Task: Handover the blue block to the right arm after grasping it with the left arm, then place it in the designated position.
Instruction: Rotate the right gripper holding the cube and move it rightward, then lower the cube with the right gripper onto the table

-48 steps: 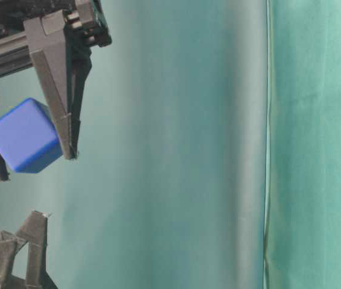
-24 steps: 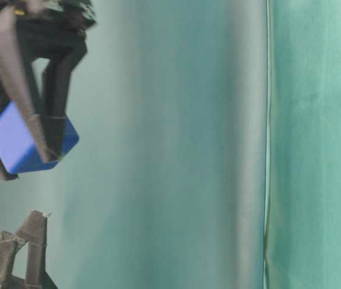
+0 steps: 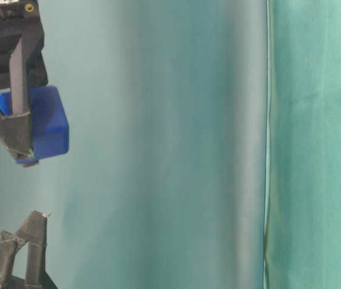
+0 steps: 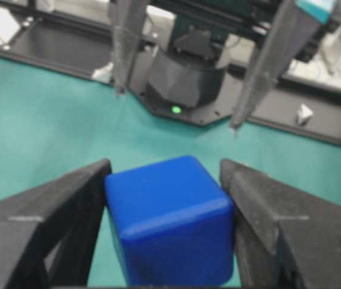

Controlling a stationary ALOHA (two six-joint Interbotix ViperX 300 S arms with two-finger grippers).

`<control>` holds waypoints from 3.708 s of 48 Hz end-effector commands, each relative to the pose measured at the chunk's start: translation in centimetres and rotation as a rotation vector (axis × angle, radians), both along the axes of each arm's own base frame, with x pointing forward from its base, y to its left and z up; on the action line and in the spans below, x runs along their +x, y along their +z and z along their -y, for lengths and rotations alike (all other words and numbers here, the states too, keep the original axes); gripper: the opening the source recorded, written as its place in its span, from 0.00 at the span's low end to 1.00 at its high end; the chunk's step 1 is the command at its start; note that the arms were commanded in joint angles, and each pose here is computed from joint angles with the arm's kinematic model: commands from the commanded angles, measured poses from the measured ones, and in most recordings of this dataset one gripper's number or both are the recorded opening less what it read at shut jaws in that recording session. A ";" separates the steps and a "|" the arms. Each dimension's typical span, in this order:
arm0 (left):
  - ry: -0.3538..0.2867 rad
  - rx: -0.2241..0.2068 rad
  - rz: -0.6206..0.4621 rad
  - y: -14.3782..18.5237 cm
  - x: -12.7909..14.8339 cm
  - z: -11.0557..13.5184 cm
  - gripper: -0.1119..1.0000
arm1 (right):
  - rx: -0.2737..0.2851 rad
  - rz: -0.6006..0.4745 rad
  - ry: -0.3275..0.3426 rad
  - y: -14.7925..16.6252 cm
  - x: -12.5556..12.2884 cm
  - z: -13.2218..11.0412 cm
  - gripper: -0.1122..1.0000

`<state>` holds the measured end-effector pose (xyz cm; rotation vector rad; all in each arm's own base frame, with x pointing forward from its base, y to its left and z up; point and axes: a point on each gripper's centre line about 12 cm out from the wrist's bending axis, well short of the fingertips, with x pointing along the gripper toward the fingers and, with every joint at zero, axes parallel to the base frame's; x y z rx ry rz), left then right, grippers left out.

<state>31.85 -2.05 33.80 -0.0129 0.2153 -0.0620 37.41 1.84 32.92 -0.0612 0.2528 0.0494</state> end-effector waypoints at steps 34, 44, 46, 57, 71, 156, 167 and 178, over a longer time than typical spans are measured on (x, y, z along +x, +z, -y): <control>-0.001 -0.003 0.029 0.9 0.1 0.1 1.00 | 0.010 0.030 -0.010 1.4 -0.3 0.1 0.66; -0.001 -0.005 0.029 0.9 0.1 0.1 1.00 | 0.010 0.030 -0.008 1.4 -0.3 0.0 0.66; -0.001 -0.003 0.029 0.9 0.1 0.1 1.00 | 0.011 0.033 -0.007 1.5 -0.3 0.0 0.66; -0.003 -0.003 0.029 0.9 0.1 0.1 1.00 | 0.011 0.032 -0.008 1.5 -0.3 0.0 0.66; -0.003 -0.003 0.029 0.9 0.1 0.1 1.00 | 0.022 0.012 -0.028 1.2 -0.3 0.2 0.66; -0.003 -0.003 0.026 1.0 0.1 0.1 1.00 | 0.145 -0.354 -0.280 -4.2 -0.8 1.1 0.66; -0.003 -0.005 0.027 1.0 0.1 0.1 1.00 | 0.143 -0.381 -0.270 -5.8 0.0 0.9 0.66; -0.001 -0.003 0.027 1.0 0.1 0.1 1.00 | 0.146 -0.416 -0.239 -8.6 1.3 0.3 0.66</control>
